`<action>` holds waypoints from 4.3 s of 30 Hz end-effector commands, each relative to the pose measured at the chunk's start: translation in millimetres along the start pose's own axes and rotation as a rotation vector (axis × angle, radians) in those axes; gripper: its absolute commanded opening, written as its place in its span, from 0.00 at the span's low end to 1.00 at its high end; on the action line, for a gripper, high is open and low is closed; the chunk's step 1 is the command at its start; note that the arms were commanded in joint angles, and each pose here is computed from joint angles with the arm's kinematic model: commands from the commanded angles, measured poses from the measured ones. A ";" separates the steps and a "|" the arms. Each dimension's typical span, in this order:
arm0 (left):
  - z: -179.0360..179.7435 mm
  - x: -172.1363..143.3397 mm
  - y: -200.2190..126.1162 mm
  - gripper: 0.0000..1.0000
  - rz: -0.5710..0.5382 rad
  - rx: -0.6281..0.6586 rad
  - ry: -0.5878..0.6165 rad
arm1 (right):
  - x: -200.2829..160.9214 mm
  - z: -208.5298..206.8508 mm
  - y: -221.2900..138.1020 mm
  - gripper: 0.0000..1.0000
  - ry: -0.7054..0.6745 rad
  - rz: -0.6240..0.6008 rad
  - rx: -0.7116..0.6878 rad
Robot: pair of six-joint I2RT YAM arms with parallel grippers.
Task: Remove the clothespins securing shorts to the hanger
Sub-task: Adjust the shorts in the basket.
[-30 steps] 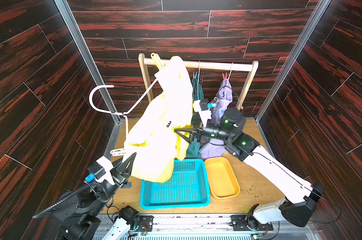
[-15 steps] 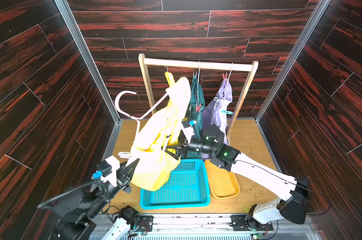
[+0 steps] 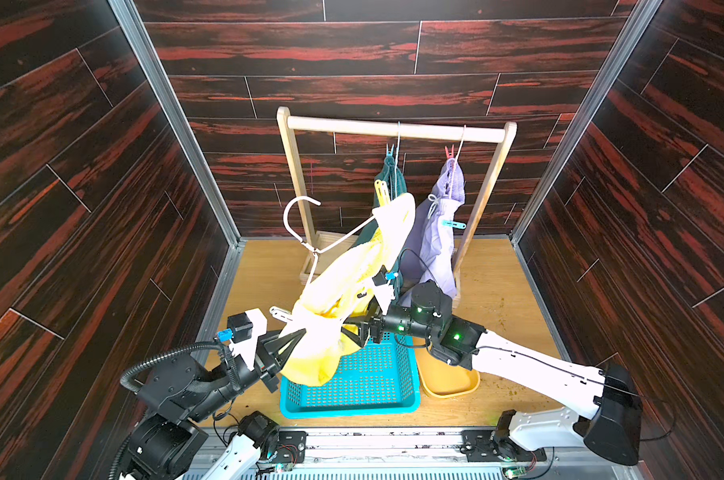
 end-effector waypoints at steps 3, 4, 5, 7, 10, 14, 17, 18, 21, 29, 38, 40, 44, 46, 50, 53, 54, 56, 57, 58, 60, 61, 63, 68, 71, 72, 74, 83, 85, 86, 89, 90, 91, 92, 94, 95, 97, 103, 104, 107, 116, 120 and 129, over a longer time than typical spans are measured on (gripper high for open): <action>-37.3 35.3 -30.2 0.00 -0.160 -0.163 0.039 | 9.0 37.5 3.1 0.98 -0.064 -0.049 0.048; -40.5 36.0 -35.3 0.00 -0.169 -0.170 0.043 | 8.4 44.6 4.7 0.98 -0.074 -0.053 0.052; -43.2 36.3 -40.1 0.00 -0.179 -0.177 0.044 | 6.2 50.5 6.3 0.98 -0.081 -0.051 0.056; -46.4 34.9 -48.7 0.00 -0.194 -0.177 0.047 | 3.4 62.5 9.6 0.98 -0.087 -0.057 0.066; -50.8 31.6 -60.8 0.00 -0.198 -0.173 0.053 | 0.2 77.1 13.8 0.98 -0.090 -0.070 0.091; -58.4 31.6 -79.0 0.00 -0.239 -0.176 0.060 | -6.0 91.9 21.9 0.99 -0.111 -0.062 0.089; -62.2 31.1 -89.7 0.00 -0.255 -0.169 0.065 | -7.5 96.8 25.7 0.98 -0.108 -0.063 0.085; -61.7 29.0 -90.4 0.00 -0.244 -0.163 0.062 | -8.1 96.9 26.6 0.98 -0.106 -0.062 0.084; -58.2 18.7 -88.0 0.00 -0.190 -0.149 0.041 | -11.1 96.8 26.5 0.98 -0.102 -0.058 0.073; -37.5 -11.2 -57.2 0.00 -0.018 -0.124 -0.047 | -32.2 78.2 10.1 0.98 -0.077 -0.038 -0.060; -7.7 -36.1 -16.7 0.00 0.121 -0.059 -0.088 | -84.6 22.3 -14.9 0.98 0.182 0.134 -0.162; 1.5 -43.5 -14.0 0.00 0.172 0.005 -0.056 | -96.1 5.7 -24.4 0.98 0.286 0.126 -0.120; 19.9 -54.0 -1.4 0.00 0.258 0.099 -0.031 | -110.6 -5.3 -32.6 0.99 0.280 0.201 -0.125; 23.5 -58.9 8.7 0.00 0.284 0.081 -0.045 | -118.7 -13.1 -34.3 0.98 0.295 0.240 -0.132; 30.8 -62.7 32.7 0.00 0.291 0.033 -0.056 | -129.3 -25.5 -39.0 0.98 0.329 0.291 -0.117; 36.4 -60.6 53.5 0.00 0.295 -0.005 -0.043 | -136.8 -31.3 -44.2 0.98 0.347 0.337 -0.101; 38.9 -59.8 59.1 0.00 0.295 -0.007 -0.033 | -138.4 -32.4 -46.8 0.98 0.353 0.348 -0.099; 44.8 -55.9 71.1 0.00 0.284 -0.003 0.003 | -142.3 -35.7 -53.8 0.98 0.374 0.379 -0.107; 48.2 -51.6 75.9 0.00 0.266 0.014 0.018 | -143.3 -37.8 -58.5 0.98 0.393 0.396 -0.105; 50.8 -47.0 80.3 0.00 0.242 0.023 0.033 | -143.7 -40.8 -63.1 0.98 0.409 0.409 -0.116; 55.2 -40.2 88.3 0.00 0.209 0.034 0.078 | -141.7 -38.1 -71.5 0.98 0.423 0.437 -0.096; 58.0 -39.2 93.5 0.00 0.210 0.036 0.093 | -138.8 -37.5 -75.8 0.98 0.420 0.450 -0.104; 62.5 -41.8 103.2 0.00 0.257 0.031 0.115 | -132.9 -34.9 -83.1 0.98 0.419 0.477 -0.112; 67.9 -46.4 103.5 0.00 0.346 0.034 0.185 | -114.7 -22.2 -102.8 0.98 0.432 0.529 -0.128; 72.1 -45.8 98.8 0.00 0.296 0.043 0.201 | -95.3 -18.4 -120.1 0.98 0.387 0.524 -0.197; 74.1 -45.8 97.7 0.00 0.294 0.050 0.199 | -85.0 -15.9 -126.8 0.98 0.360 0.517 -0.214; 79.1 -45.5 96.2 0.00 0.308 0.069 0.195 | -64.2 -11.8 -138.0 0.98 0.310 0.500 -0.247; 96.0 -27.3 80.9 0.00 0.247 0.220 0.260 | 15.9 -25.7 -165.6 0.98 0.125 0.354 -0.401; 96.1 -21.9 75.6 0.00 0.199 0.240 0.269 | 36.8 -31.3 -168.0 0.98 0.116 0.282 -0.390; 93.5 -18.9 73.2 0.00 0.184 0.229 0.262 | 46.9 -34.6 -168.6 0.98 0.108 0.243 -0.382; 86.9 -12.6 70.6 0.00 0.191 0.187 0.233 | 70.6 -40.3 -163.5 0.98 0.074 0.197 -0.312; 84.6 -12.1 70.4 0.00 0.216 0.168 0.223 | 76.4 -42.3 -159.6 0.98 0.062 0.205 -0.304; 83.0 -11.8 69.6 0.00 0.237 0.157 0.216 | 80.5 -44.8 -157.5 0.98 0.049 0.208 -0.309; 81.7 -11.4 69.5 0.00 0.255 0.147 0.209 | 85.8 -47.5 -156.4 0.98 0.029 0.200 -0.321; 81.4 -12.1 69.1 0.00 0.271 0.145 0.201 | 99.1 -47.0 -157.8 0.98 -0.026 0.169 -0.323; 81.9 -12.9 68.6 0.00 0.273 0.150 0.196 | 108.7 -46.9 -162.4 0.98 -0.063 0.160 -0.358; 81.3 -12.2 67.5 0.00 0.265 0.154 0.194 | 117.7 -50.5 -172.0 0.97 -0.110 0.199 -0.451; 71.1 1.2 61.1 0.00 0.187 0.146 0.226 | 75.8 -78.1 -192.2 0.94 -0.116 0.550 -0.752; 70.2 3.5 60.4 0.00 0.176 0.149 0.230 | 68.9 -83.6 -196.9 0.94 -0.116 0.593 -0.822; 67.9 7.8 59.1 0.00 0.149 0.149 0.226 | 63.5 -87.3 -212.0 0.94 -0.123 0.624 -0.973; 64.1 7.0 52.5 0.00 0.127 0.159 0.223 | 106.1 -33.5 -264.3 0.98 -0.155 0.222 -0.974; 65.0 5.2 53.1 0.00 0.132 0.158 0.213 | 112.5 -24.4 -292.3 0.98 -0.131 0.156 -1.084; 46.2 1.3 48.5 0.00 0.088 0.022 0.246 | 118.4 -7.2 -264.9 0.98 -0.200 0.078 -0.804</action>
Point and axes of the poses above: each gripper's point midway between its finger pads, its own y axis out along the fingers, its own z axis along the line the jaws close on, x = y × z, the point moved 6 cm from there along -y, back along the fingers, and after that the axes turned 11 degrees about -y, right-handed, at the moved point
